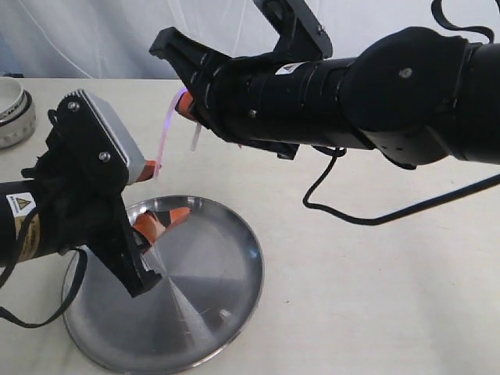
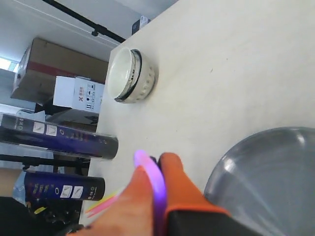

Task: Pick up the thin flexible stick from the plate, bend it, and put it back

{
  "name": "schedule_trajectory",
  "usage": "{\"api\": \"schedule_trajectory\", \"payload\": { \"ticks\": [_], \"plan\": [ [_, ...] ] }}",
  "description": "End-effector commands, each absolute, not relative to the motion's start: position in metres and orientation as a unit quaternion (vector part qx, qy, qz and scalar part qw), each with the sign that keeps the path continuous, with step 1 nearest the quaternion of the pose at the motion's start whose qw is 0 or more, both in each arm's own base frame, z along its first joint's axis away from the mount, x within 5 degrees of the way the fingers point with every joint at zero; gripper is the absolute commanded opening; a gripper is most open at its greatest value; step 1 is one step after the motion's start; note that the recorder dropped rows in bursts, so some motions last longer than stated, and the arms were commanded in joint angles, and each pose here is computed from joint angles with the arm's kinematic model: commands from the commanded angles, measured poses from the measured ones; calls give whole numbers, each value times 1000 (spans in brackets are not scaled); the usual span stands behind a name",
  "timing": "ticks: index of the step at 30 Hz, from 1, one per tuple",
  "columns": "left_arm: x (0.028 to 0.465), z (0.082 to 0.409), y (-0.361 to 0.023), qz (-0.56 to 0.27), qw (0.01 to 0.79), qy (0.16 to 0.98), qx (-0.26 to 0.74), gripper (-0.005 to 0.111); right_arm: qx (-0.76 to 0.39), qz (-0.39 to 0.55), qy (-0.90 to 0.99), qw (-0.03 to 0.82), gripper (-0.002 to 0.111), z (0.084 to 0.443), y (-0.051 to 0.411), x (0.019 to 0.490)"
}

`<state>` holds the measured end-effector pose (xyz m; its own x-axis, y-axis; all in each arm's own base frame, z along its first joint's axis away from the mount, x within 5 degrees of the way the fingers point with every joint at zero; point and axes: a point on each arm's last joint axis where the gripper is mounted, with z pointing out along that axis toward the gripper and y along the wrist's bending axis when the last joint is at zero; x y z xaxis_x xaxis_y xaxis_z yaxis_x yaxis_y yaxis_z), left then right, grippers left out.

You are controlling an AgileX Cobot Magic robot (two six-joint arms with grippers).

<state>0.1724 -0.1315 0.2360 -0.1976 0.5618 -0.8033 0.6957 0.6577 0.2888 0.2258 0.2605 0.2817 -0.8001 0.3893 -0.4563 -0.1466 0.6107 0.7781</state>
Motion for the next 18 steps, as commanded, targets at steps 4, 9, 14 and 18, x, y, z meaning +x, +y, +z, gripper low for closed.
{"api": "schedule_trajectory", "payload": {
  "ticks": [4, 9, 14, 18],
  "plan": [
    [181, 232, -112, 20, 476, 816, 329, 59, 61, 430, 834, 341, -1, 290, 256, 231],
    [184, 231, -97, 80, 461, 843, 267, 59, 45, 422, 831, 359, -1, 291, 255, 233],
    [184, 229, -87, 114, 443, 861, 222, 58, 35, 415, 832, 366, -1, 290, 253, 235],
    [183, 229, -78, 143, 435, 871, 181, 58, 3, 397, 850, 348, -1, 285, 249, 236]
  ]
}}
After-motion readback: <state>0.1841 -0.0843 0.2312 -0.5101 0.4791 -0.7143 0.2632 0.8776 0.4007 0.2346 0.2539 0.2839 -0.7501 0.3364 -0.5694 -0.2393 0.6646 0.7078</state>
